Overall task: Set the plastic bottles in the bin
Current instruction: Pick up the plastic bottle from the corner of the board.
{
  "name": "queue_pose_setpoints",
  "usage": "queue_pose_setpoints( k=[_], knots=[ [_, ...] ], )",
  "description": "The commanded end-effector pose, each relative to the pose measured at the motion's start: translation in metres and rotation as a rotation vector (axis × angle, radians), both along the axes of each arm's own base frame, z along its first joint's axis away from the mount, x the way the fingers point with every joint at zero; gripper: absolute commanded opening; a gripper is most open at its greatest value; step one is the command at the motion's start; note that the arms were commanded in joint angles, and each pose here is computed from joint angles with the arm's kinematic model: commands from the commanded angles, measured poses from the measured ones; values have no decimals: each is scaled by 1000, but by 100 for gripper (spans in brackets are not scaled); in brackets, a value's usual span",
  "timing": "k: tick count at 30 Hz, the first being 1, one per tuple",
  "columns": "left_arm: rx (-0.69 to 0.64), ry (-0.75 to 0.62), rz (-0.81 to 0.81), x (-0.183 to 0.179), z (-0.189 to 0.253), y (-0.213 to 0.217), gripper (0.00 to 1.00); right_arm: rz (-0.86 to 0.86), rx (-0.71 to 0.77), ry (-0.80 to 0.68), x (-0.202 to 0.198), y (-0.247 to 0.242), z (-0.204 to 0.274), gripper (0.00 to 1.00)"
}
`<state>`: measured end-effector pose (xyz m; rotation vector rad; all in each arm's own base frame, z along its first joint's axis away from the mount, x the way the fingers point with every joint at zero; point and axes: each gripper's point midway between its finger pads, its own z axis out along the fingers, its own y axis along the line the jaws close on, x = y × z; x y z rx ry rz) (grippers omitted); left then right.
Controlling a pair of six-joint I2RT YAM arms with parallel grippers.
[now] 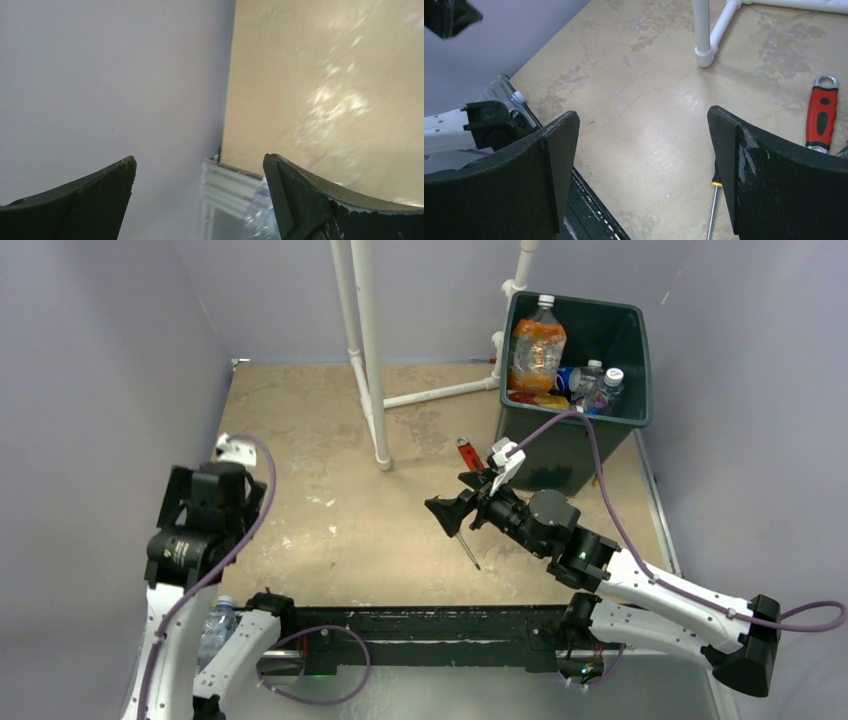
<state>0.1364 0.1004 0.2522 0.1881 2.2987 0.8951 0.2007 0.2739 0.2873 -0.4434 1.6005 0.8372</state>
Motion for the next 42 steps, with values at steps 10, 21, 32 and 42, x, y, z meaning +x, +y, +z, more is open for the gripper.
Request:
queue_pose_setpoints(
  k=[10, 21, 32, 42],
  knots=[
    [-176, 60, 231, 27, -45, 11, 96, -5, 93, -13, -1, 1, 31, 99],
    [-335, 246, 357, -53, -125, 122, 89, -31, 14, -21, 1, -8, 14, 99],
    [-366, 365, 7, -80, -116, 56, 90, -5, 9, -12, 10, 16, 3, 99],
    [-465, 566, -102, -107, -164, 29, 94, -45, -8, -27, 11, 3, 1, 99]
  ],
)
